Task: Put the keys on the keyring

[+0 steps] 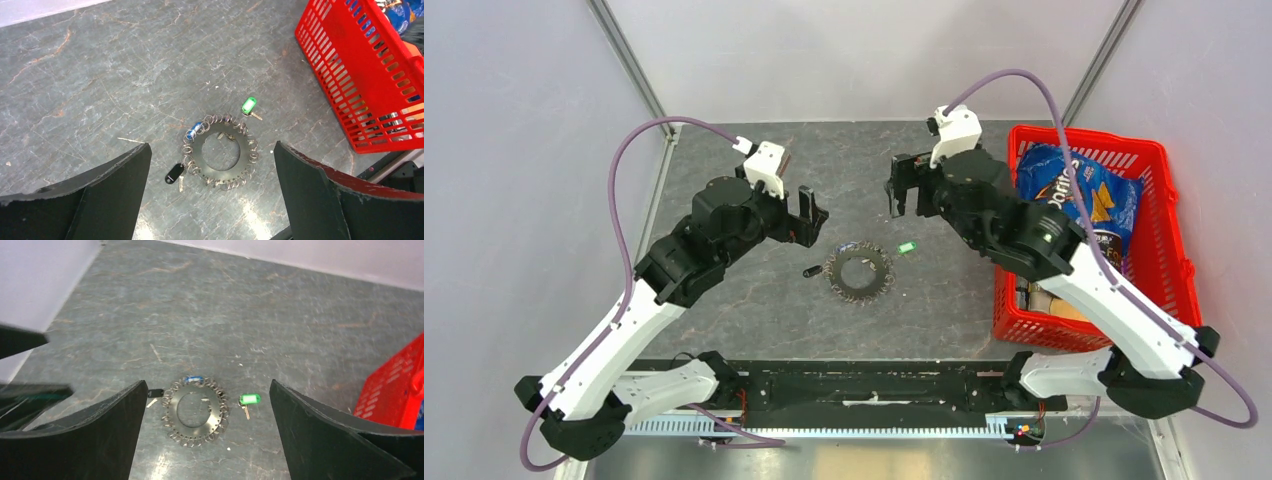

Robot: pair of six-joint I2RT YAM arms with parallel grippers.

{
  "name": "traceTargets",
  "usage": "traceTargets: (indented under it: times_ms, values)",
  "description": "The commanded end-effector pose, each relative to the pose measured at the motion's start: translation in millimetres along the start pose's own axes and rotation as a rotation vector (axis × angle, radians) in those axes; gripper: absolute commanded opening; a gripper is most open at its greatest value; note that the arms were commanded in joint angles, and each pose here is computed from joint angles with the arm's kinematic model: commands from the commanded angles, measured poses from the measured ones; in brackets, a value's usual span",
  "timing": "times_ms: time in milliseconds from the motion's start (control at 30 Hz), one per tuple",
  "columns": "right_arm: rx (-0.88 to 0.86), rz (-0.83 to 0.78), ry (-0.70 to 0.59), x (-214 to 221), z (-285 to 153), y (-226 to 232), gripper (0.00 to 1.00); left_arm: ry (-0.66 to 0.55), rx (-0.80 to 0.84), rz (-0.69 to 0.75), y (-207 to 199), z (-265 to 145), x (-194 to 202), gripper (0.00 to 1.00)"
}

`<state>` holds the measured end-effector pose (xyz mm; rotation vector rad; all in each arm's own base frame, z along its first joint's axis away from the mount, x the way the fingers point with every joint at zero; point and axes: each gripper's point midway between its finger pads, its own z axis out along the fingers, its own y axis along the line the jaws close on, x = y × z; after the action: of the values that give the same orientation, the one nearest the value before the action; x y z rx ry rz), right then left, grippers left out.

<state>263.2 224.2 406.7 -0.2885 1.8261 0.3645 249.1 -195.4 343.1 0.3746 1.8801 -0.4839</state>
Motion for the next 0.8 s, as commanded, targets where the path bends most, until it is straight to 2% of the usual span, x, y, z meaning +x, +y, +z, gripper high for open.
traceTargets:
  times_ms: [0, 67, 167, 433, 533, 633, 767]
  values:
    - [0.209, 0.163, -0.052, -11, 3, -28, 0.99, -0.005, 0.030, 0.024, -5, -9, -7, 0.99]
    - [0.217, 0.138, -0.032, -8, 2, -30, 0.99, 0.044, 0.024, 0.033, -5, -4, 0, 0.99]
    - [0.101, -0.007, 0.059, 8, 3, -15, 0.99, 0.075, 0.018, 0.034, -5, 3, 8, 0.96]
    - [0.243, 0.035, 0.108, 32, 13, -30, 0.99, 0.062, 0.037, 0.028, -6, 6, 15, 0.94]
    - [0.188, 0.010, 0.190, 44, 18, -17, 0.99, 0.064, 0.049, 0.020, -8, 7, 19, 0.94]
    - [0.168, 0.020, 0.205, 43, 19, -12, 0.99, 0.080, 0.038, 0.024, -6, 10, 25, 0.93]
    - [0.169, -0.044, 0.145, 37, 14, -22, 0.99, 0.108, 0.038, 0.024, -6, 13, 34, 0.92]
